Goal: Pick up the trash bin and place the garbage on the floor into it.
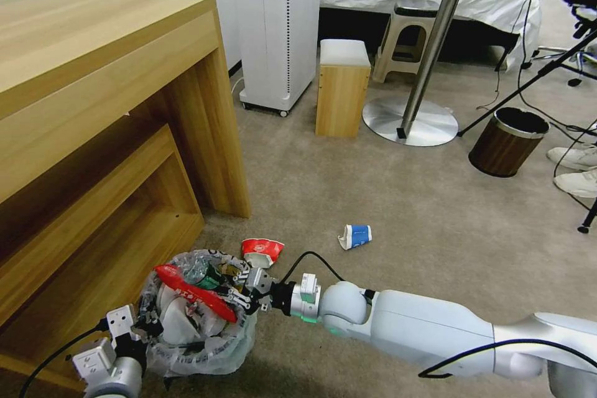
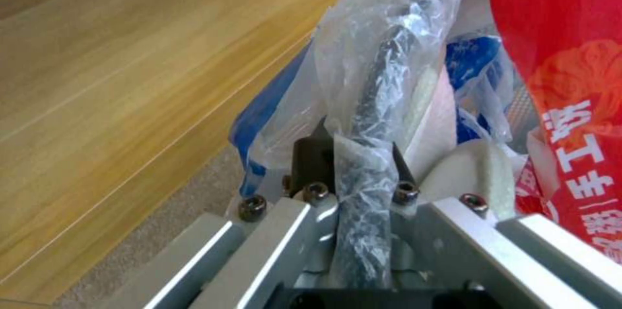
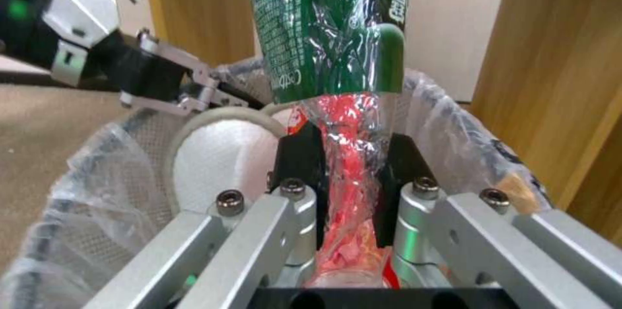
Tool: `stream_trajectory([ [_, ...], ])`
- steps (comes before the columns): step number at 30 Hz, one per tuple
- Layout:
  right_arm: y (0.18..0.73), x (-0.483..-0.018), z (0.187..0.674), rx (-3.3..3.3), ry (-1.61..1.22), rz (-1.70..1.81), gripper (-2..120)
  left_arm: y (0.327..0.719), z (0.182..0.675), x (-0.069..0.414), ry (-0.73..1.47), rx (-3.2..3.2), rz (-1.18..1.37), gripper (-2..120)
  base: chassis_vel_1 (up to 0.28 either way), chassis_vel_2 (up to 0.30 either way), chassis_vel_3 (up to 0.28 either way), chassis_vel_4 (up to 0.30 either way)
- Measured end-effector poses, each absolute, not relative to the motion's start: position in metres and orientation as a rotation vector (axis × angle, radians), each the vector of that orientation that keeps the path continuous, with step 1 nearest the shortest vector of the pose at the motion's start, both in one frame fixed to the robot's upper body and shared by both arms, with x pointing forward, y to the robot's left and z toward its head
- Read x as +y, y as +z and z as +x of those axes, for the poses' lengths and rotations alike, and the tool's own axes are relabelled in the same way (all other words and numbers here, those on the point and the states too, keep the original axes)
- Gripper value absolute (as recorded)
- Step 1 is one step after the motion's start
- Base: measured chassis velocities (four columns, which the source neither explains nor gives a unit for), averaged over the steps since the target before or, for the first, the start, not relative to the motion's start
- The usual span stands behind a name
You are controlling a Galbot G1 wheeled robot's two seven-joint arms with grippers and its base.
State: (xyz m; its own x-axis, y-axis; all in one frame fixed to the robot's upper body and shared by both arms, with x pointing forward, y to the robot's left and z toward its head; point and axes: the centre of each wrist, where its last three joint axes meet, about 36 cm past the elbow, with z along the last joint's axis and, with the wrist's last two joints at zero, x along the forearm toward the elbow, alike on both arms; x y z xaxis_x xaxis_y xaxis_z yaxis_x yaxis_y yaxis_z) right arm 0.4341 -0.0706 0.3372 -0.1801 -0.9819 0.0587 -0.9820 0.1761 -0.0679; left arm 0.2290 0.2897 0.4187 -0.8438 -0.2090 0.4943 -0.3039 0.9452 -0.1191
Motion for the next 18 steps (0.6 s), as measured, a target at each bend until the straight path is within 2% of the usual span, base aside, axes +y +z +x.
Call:
stream_trajectory([
  [18,0.325,-0.071,0.431,-2.356,0.340,1.985,11,0.447,0.211,0.282,0.276,-2.590,0.320,1,0.000,0.000,0.000,0.000],
])
